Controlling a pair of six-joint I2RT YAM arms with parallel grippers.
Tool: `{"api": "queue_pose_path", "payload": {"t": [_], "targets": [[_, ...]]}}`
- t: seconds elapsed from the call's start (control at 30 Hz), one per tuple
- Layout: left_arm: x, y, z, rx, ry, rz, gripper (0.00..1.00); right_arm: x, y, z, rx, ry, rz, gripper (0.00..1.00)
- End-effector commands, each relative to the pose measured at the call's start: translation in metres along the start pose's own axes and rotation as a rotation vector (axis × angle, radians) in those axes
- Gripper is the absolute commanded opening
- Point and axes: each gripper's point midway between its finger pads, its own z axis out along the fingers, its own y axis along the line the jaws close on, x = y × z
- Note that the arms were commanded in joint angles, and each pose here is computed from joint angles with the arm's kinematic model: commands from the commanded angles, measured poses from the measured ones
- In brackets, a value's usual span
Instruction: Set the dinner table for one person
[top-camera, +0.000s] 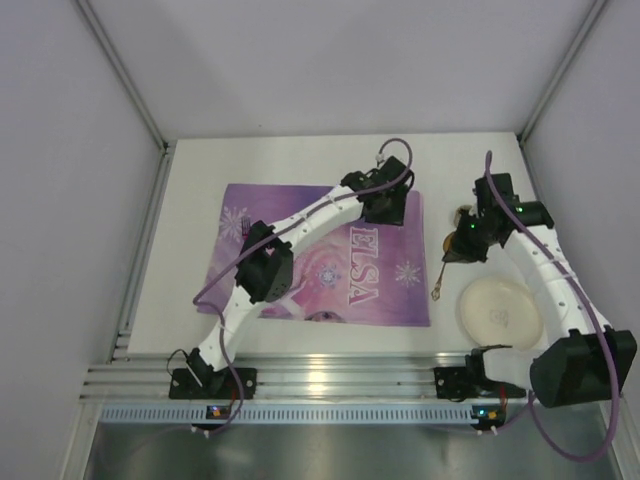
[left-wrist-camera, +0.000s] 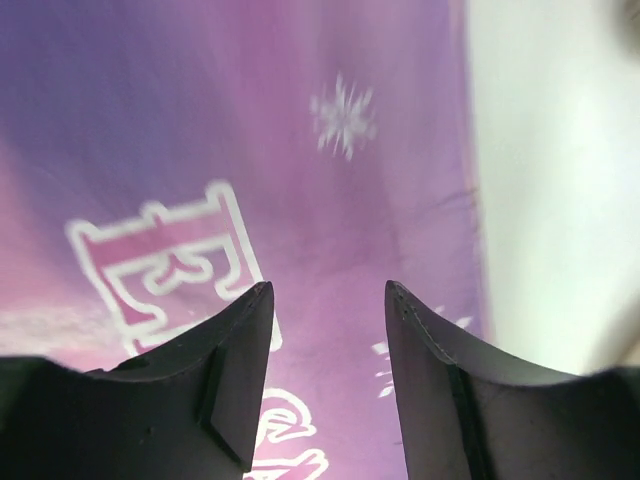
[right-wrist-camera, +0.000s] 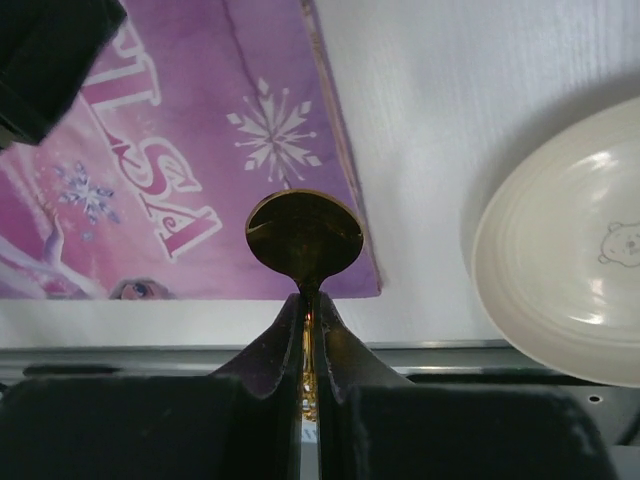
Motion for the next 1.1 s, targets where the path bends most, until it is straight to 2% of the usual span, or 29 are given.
{"api": "queue_pose_path", "payload": {"t": [0.0, 0.07, 0.13, 0.17, 0.23, 0.27, 0.3, 0.47, 0.57, 0.63, 0.7, 0.87, 0.97, 1.0, 1.07], "targets": [[-0.102, 0.016, -0.099, 0.034, -0.261, -0.134, 0.54, -0.026, 0.054, -0.005, -0.126, -0.073, -0.138, 0.0], [-0.127, 0.043, -0.14, 0.022, -0.332, -0.182, 0.54, -0.015, 0.08, 0.007, -0.152, -0.014, -0.223, 0.0], [-0.126, 0.072, -0.155, -0.04, -0.347, -0.199, 0.55, -0.012, 0.104, 0.02, -0.156, 0.024, -0.292, 0.0], [-0.134, 0.09, -0.187, -0.045, -0.396, -0.221, 0.55, -0.011, 0.111, 0.026, -0.158, 0.034, -0.309, 0.0], [-0.11, 0.12, -0.182, -0.109, -0.347, -0.228, 0.55, -0.01, 0.124, 0.047, -0.142, 0.074, -0.339, 0.0], [-0.11, 0.136, -0.207, -0.116, -0.384, -0.243, 0.55, -0.013, 0.131, 0.052, -0.143, 0.073, -0.348, 0.0], [-0.084, 0.154, -0.194, -0.166, -0.323, -0.239, 0.55, -0.014, 0.134, 0.059, -0.134, 0.082, -0.352, 0.0], [-0.023, 0.216, -0.214, -0.288, -0.286, -0.29, 0.55, -0.014, 0.133, 0.11, -0.067, 0.148, -0.359, 0.0], [0.021, 0.243, -0.22, -0.312, -0.248, -0.331, 0.55, -0.014, 0.13, 0.134, -0.037, 0.172, -0.359, 0.0], [0.031, 0.248, -0.235, -0.301, -0.274, -0.352, 0.55, -0.013, 0.128, 0.149, -0.016, 0.188, -0.36, 0.0], [0.047, 0.257, -0.234, -0.319, -0.253, -0.367, 0.56, -0.016, 0.128, 0.156, -0.004, 0.183, -0.359, 0.0], [0.06, 0.265, -0.238, -0.335, -0.246, -0.37, 0.56, -0.014, 0.124, 0.175, 0.018, 0.197, -0.365, 0.0], [0.058, 0.266, -0.238, -0.336, -0.243, -0.366, 0.56, -0.015, 0.123, 0.18, 0.023, 0.197, -0.363, 0.18], [0.055, 0.266, -0.236, -0.333, -0.243, -0.366, 0.56, -0.015, 0.124, 0.18, 0.022, 0.196, -0.366, 0.28], [0.049, 0.262, -0.232, -0.314, -0.246, -0.359, 0.56, -0.02, 0.126, 0.175, 0.009, 0.19, -0.358, 0.44]]}}
